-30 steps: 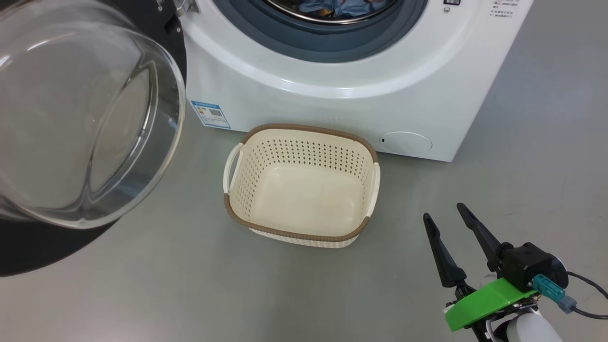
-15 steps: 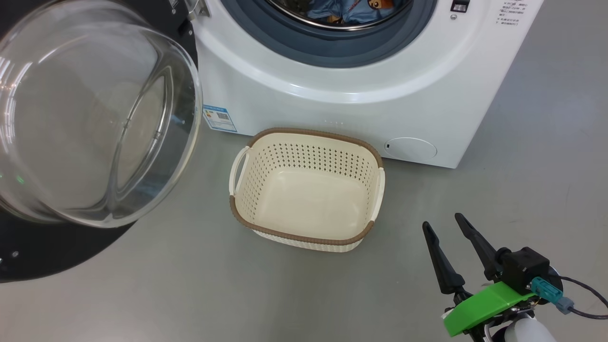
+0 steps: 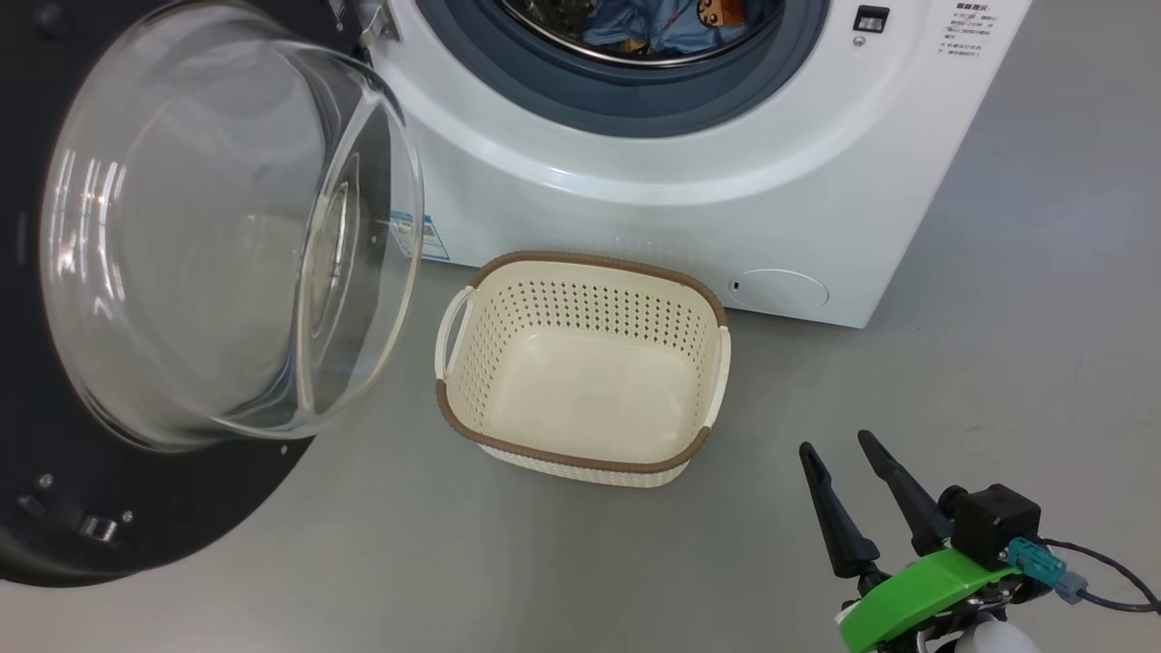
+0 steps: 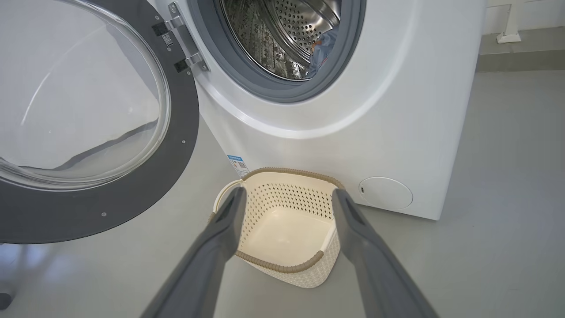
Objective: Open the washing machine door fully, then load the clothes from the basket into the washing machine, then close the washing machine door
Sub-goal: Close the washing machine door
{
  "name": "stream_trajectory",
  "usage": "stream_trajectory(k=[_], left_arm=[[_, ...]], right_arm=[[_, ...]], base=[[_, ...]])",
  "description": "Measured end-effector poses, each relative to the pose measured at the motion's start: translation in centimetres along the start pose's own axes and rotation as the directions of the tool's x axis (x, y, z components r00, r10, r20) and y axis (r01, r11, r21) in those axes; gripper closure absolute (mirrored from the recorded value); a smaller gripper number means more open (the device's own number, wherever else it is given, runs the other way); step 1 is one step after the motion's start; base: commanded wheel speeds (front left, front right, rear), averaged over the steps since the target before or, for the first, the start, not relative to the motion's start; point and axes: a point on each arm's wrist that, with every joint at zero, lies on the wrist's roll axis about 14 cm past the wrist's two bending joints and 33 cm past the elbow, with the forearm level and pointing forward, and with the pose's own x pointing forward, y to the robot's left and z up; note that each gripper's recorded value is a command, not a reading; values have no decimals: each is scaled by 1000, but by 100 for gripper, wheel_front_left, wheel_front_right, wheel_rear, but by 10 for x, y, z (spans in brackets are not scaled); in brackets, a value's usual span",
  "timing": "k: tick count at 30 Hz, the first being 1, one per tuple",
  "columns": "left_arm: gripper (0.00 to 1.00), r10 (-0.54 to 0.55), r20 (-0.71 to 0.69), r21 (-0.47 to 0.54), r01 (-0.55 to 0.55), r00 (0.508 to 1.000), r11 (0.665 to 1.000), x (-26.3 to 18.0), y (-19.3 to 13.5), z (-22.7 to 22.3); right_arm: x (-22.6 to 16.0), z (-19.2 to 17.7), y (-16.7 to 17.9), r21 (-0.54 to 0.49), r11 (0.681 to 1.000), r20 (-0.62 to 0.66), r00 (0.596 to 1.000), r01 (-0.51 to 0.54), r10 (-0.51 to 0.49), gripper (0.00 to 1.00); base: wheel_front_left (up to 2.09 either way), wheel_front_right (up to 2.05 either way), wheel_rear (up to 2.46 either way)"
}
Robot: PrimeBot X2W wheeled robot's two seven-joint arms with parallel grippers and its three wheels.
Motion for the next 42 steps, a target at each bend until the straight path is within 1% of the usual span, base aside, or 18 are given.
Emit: stream_trajectory(k=[7,15,22,25,30,34,42], left_arm=[[100,-27,-137,-30,23,990,999,-7,-5,-28],[100,-89,-291,-59,76,953,995,-6,-19,-69],[100,-122,-416,-68,103,901,992,-3,-25,-109],[100,-133,-473,-71,113,871,991,-1,-28,-128],[100,-187,-555,-100,158,811,982,1,-40,-159],[100,-235,-591,-128,198,772,972,5,-50,-178],[100,-282,-640,-163,232,715,959,17,-54,-209]], right_arm=[[-3,-6,3,19,1000,-19,1000,-4,4,0],[-6,-10,2,37,999,-31,1000,4,-3,0],[-11,-10,-4,52,998,-30,999,30,-29,0],[-15,-9,-9,53,997,-26,999,48,-46,0],[-20,-7,-16,71,994,-18,997,80,-79,0],[-25,-6,-21,83,991,-12,995,105,-104,0],[-37,-1,-39,88,982,3,986,167,-168,0]], base=[[0,0,0],[0,0,0],[0,0,0],[0,0,0],[0,0,0],[0,0,0],[0,0,0]])
